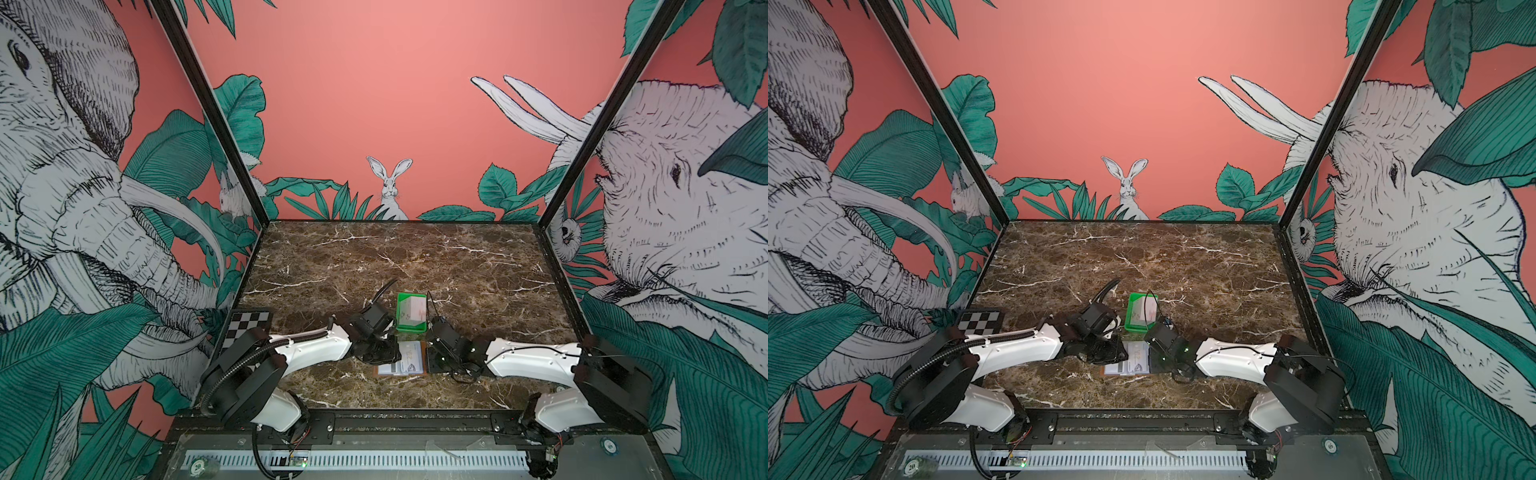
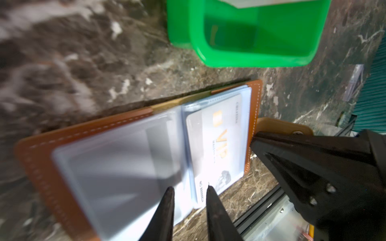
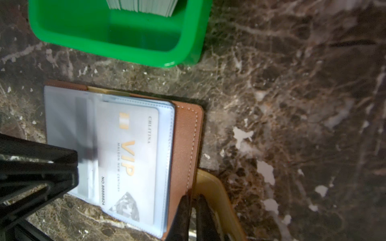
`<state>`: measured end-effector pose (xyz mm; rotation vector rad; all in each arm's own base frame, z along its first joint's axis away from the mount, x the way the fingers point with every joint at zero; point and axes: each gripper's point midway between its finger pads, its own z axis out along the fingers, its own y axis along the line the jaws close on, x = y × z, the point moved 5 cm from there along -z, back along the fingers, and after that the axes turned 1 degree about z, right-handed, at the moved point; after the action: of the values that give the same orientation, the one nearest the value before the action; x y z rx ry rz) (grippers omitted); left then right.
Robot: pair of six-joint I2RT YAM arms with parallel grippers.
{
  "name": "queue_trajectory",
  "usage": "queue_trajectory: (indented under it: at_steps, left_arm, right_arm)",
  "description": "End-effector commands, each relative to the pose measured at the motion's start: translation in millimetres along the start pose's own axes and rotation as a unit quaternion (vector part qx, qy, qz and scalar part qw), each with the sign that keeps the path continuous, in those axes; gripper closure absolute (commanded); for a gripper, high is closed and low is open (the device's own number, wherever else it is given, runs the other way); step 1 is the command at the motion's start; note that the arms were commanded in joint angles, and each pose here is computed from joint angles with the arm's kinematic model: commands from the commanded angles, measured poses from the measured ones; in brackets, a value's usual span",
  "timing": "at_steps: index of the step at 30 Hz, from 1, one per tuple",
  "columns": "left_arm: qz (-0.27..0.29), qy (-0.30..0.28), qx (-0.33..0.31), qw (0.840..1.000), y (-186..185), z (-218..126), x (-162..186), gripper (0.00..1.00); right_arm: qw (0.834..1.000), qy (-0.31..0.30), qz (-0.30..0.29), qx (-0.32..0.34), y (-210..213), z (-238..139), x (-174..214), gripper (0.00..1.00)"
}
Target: Put the credit cards into the card holder
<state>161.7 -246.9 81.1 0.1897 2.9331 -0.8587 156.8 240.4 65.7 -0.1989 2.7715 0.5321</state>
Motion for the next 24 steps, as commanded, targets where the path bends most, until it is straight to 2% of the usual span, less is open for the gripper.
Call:
queue_trajectory:
  at_steps: [1, 10, 15, 19, 24]
  left_arm:
    - [0.011, -0.014, -0.015, 1.000, -2, -7, -5, 0.69]
    - [0.013, -0.049, -0.029, 0.998, 6, -24, -8, 0.64]
    - [-0.009, -0.057, -0.027, 0.998, 22, -36, -5, 0.59]
    - [-0.025, -0.049, -0.013, 0.998, 33, -40, 2, 0.49]
    - [-0.037, -0.030, -0.001, 0.999, 41, -35, 10, 0.44]
  right_arm:
    - [1.000, -0.011, -0.011, 0.003, 4, -6, -5, 0.90]
    - [1.000, -0.007, -0.018, -0.004, 7, -5, -5, 0.90]
    - [1.000, -0.006, -0.023, -0.006, 10, -5, -7, 0.89]
    - [1.000, -0.008, -0.025, -0.008, 12, -5, -9, 0.89]
    - [1.000, -0.005, -0.026, -0.009, 13, -4, -9, 0.89]
